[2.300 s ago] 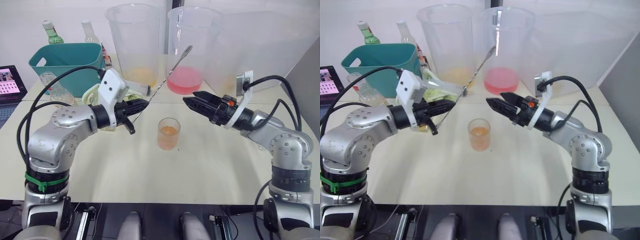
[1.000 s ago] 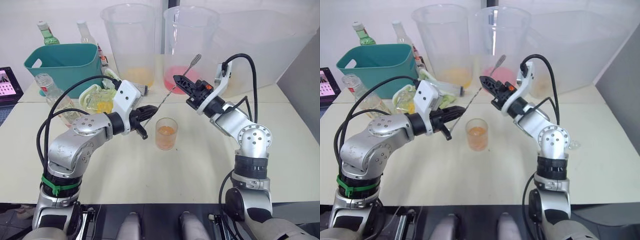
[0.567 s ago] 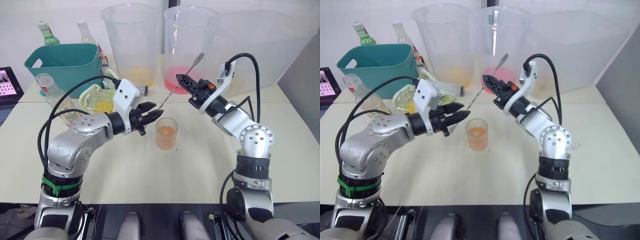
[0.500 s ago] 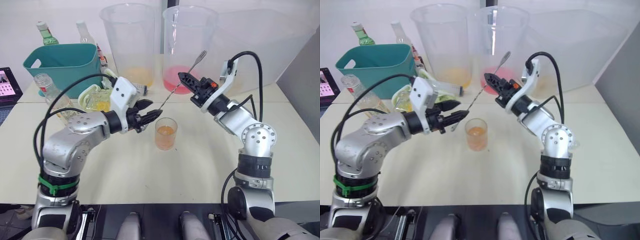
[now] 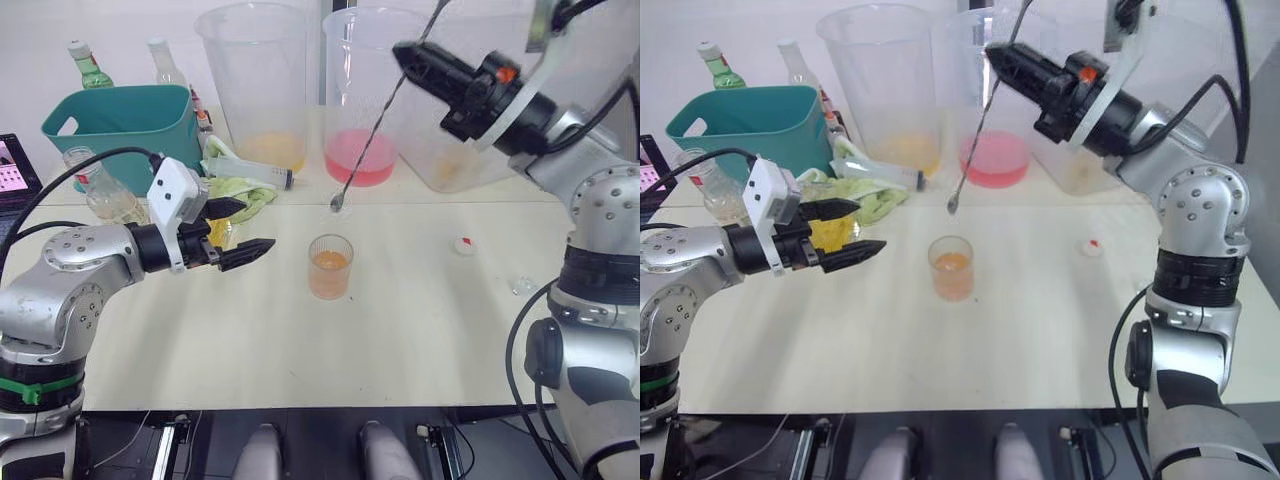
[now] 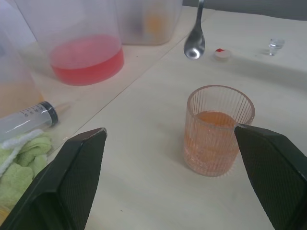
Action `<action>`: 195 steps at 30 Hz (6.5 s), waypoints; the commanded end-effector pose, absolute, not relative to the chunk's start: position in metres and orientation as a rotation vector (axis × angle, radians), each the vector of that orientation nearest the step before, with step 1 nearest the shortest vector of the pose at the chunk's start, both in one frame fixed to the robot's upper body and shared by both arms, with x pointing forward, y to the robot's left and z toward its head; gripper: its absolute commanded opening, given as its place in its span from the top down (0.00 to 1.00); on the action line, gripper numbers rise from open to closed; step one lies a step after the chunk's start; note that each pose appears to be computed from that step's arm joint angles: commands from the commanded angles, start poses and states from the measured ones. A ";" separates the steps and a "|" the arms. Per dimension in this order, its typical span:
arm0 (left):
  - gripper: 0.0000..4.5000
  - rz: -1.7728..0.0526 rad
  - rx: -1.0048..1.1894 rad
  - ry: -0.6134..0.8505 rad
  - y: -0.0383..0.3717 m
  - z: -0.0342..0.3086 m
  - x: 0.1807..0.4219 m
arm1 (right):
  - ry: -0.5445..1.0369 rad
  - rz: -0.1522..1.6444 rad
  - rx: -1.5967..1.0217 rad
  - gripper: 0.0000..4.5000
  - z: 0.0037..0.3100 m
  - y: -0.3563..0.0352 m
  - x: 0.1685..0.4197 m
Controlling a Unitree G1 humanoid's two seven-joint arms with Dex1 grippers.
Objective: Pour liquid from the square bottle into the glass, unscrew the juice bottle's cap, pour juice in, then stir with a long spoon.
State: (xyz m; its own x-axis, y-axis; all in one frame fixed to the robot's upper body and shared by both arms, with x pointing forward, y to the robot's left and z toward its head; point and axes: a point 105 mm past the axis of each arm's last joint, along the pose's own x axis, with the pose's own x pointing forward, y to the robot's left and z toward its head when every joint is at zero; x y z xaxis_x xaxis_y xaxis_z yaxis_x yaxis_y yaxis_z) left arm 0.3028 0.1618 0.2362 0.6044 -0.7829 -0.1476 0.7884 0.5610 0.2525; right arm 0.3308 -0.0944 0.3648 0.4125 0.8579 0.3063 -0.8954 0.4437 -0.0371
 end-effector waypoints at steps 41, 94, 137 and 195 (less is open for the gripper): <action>0.00 -1.002 0.298 -0.004 0.153 0.203 0.276 | -0.352 1.167 -0.142 1.00 0.301 -0.043 0.320; 0.00 -1.011 0.348 -0.013 0.140 0.192 0.292 | -0.324 1.251 -0.179 1.00 0.298 -0.036 0.308; 0.00 -1.072 0.339 -0.041 0.133 0.194 0.285 | -0.362 1.183 -0.171 1.00 0.299 -0.035 0.317; 0.00 -1.217 0.266 -0.068 0.115 0.206 0.265 | -0.342 1.230 -0.169 1.00 0.363 -0.086 0.268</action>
